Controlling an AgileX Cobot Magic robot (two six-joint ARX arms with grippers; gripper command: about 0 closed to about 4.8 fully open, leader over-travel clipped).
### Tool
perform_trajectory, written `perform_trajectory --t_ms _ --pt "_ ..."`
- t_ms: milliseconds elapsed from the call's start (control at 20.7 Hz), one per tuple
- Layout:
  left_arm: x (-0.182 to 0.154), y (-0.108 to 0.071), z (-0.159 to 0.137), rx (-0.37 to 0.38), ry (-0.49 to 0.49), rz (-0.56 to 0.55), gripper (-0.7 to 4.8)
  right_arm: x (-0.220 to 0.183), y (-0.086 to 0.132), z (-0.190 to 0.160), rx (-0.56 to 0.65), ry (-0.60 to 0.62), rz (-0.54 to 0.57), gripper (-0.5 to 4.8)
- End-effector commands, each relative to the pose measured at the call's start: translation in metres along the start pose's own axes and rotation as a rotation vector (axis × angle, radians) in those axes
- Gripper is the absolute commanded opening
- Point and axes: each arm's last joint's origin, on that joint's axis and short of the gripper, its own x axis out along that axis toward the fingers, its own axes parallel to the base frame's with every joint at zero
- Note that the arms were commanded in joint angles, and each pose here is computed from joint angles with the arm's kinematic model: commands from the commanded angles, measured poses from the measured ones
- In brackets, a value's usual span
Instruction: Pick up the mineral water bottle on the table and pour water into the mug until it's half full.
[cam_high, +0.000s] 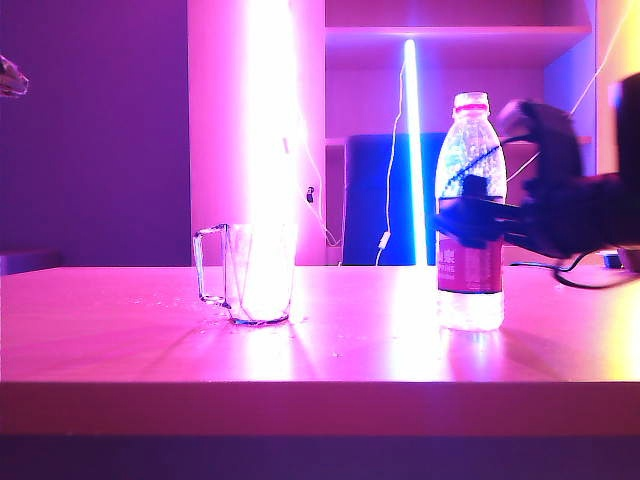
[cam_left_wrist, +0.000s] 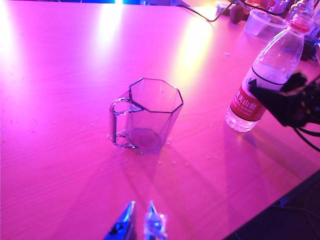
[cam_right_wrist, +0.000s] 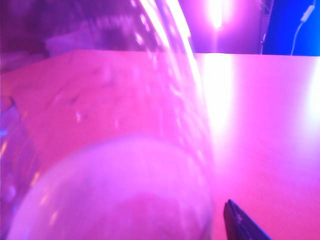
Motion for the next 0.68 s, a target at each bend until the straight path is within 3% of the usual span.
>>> perform_trajectory --t_ms 48,145,242,339,484,629,677 --pt "0.000 0.000 0.002 0.012 -0.008 -0.002 0.28 0.013 0.003 -0.001 0.015 0.061 0.011 4.05" --pt "0.000 0.000 0.002 0.012 -0.008 -0.002 0.28 0.014 0.005 -0.002 0.015 0.065 0.018 3.12" --pt "0.000 0.000 0.002 0.012 -0.008 -0.002 0.28 0.013 0.005 -0.001 0.016 0.068 0.018 2.94" --pt "0.000 0.000 0.002 0.012 -0.008 -0.001 0.28 0.012 0.006 0.004 -0.018 0.061 0.021 2.37" --pt "0.000 0.000 0.002 0.012 -0.008 -0.002 0.28 0.012 0.014 0.025 -0.175 0.085 0.000 2.38" --pt "0.000 0.000 0.002 0.012 -0.008 -0.002 0.28 0.024 0.027 0.054 -0.373 0.225 -0.017 2.42" --pt "0.000 0.000 0.002 0.012 -0.008 -0.002 0.28 0.036 0.038 0.071 -0.501 0.307 -0.044 2.43"
